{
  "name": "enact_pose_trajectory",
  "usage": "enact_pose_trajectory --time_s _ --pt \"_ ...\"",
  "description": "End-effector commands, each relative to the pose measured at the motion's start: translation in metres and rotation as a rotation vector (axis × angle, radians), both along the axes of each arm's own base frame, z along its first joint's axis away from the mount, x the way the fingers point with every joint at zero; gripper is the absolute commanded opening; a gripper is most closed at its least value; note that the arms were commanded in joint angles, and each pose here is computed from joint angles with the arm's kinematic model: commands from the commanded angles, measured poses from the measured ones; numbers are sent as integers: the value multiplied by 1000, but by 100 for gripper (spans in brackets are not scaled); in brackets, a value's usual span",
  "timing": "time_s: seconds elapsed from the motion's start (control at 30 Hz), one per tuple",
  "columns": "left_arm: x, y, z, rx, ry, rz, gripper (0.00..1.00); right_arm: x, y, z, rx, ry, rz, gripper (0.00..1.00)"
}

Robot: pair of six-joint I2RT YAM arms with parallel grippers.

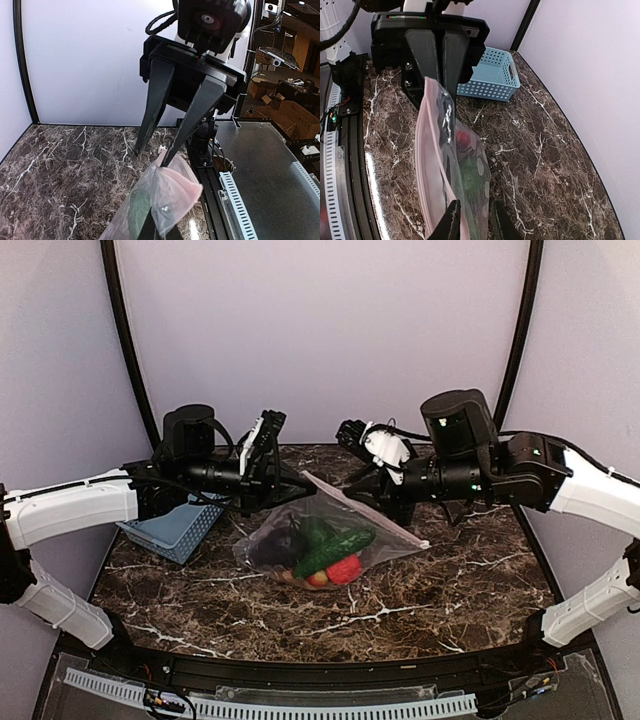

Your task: Open the zip-top bag and remove the fake food

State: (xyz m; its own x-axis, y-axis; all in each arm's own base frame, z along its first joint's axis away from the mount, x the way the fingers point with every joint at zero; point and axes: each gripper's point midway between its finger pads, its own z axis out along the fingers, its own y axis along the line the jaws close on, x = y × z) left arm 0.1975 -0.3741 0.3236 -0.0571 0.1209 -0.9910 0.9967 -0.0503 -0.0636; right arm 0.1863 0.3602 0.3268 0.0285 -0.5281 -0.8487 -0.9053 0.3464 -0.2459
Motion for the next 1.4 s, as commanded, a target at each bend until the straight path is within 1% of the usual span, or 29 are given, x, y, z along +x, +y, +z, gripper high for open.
enact_pose_trajectory --time_s 0.0,0.13,0.2,0.27,0.37,0.43,0.67,0.93,1.0,1.1,1.13,1.17,1.2,1.27,1.3,1.33,1.37 --pt "-5 1 23 -50 -34 -25 1 -4 -6 -13 -32 3 -5 21" --pt "-4 1 23 -49 -30 -22 1 -8 -13 -16 -31 13 -3 25" --pt "-2 0 23 -47 -30 -15 1 -10 -16 -15 -24 17 -5 31" --pt "-1 0 21 -43 -24 -15 1 -12 -17 -11 -11 22 -4 34" --pt "0 -1 21 -42 -22 -16 1 -15 -17 -6 8 30 9 37" --pt "1 -2 21 -42 -22 -17 1 -15 -15 -6 9 32 12 37" --pt "0 1 27 -55 -34 -18 1 -7 -14 -27 -56 27 -13 30" --pt "-1 3 26 -67 -29 -28 1 0 -19 -31 -69 26 -45 8" --pt "-1 3 26 -69 -28 -30 1 1 -20 -30 -62 33 -50 6" --pt "0 2 24 -70 -24 -32 1 3 -23 -31 -49 53 -50 7" --pt "-1 2 25 -72 -24 -35 1 2 -24 -32 -44 62 -45 11" --pt "-1 2 26 -75 -26 -36 1 2 -25 -31 -39 66 -45 19" --pt "0 2 26 -76 -24 -36 1 3 -26 -31 -33 70 -47 21" --pt "0 2 26 -77 -23 -35 1 2 -26 -29 -22 74 -37 7" --pt "1 1 25 -78 -24 -34 1 2 -26 -27 -17 75 -35 3" --pt "1 1 25 -79 -24 -33 1 3 -26 -25 -13 74 -37 0" --pt "2 1 25 -81 -26 -29 1 4 -26 -23 -7 73 -39 0"
